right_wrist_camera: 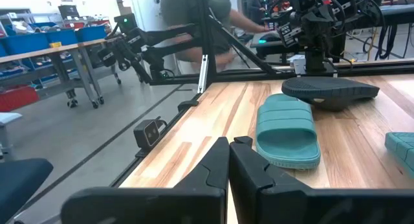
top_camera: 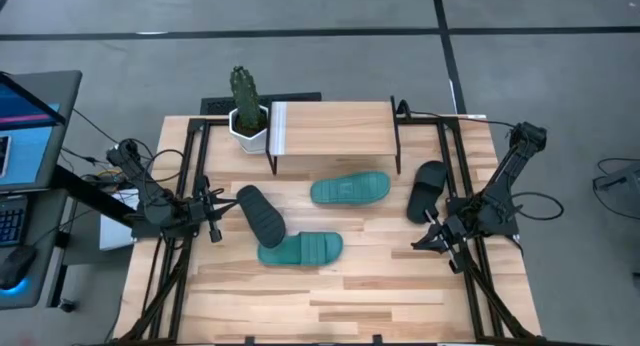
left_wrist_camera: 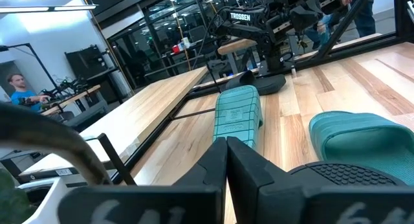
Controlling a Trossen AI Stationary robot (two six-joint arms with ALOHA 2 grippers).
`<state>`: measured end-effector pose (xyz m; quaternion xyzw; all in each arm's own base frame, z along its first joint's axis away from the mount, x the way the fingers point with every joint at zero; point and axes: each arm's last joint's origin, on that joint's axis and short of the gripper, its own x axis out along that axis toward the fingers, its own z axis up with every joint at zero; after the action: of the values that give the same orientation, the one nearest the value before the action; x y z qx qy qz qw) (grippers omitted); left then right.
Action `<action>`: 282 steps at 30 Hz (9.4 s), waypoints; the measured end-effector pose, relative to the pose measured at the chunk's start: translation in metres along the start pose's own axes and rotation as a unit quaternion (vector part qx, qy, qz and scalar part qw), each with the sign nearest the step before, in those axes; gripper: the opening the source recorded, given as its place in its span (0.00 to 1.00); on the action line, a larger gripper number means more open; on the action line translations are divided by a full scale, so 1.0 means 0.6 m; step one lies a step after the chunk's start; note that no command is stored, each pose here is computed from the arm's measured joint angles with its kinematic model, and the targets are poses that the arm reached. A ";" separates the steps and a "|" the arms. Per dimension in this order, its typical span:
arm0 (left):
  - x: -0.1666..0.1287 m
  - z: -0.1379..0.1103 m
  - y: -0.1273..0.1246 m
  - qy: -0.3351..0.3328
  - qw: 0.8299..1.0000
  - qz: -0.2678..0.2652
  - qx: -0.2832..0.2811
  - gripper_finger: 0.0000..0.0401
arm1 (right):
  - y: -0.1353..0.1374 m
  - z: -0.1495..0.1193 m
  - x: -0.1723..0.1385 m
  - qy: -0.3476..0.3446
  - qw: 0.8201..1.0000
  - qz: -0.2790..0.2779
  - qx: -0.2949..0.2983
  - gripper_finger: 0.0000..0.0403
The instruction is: Pick and place slides into the shelf
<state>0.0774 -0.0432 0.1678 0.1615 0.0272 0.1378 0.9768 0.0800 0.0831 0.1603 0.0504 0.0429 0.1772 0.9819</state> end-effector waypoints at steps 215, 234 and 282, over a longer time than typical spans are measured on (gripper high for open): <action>0.000 0.000 0.000 0.000 1.000 0.000 -0.003 0.00 | -0.034 0.084 0.075 0.508 0.779 -0.331 0.160 0.00; 0.000 0.000 0.000 0.000 1.000 0.000 0.000 0.00 | -0.054 0.052 0.096 0.550 0.741 -0.332 0.195 0.06; 0.000 0.000 0.000 0.000 1.000 0.000 0.000 0.00 | -0.130 -0.047 0.128 0.614 0.652 -0.415 0.161 0.34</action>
<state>0.0774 -0.0432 0.1679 0.1614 0.0271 0.1381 0.9768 0.1755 0.0397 0.1185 0.0643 0.6802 -0.2678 0.6794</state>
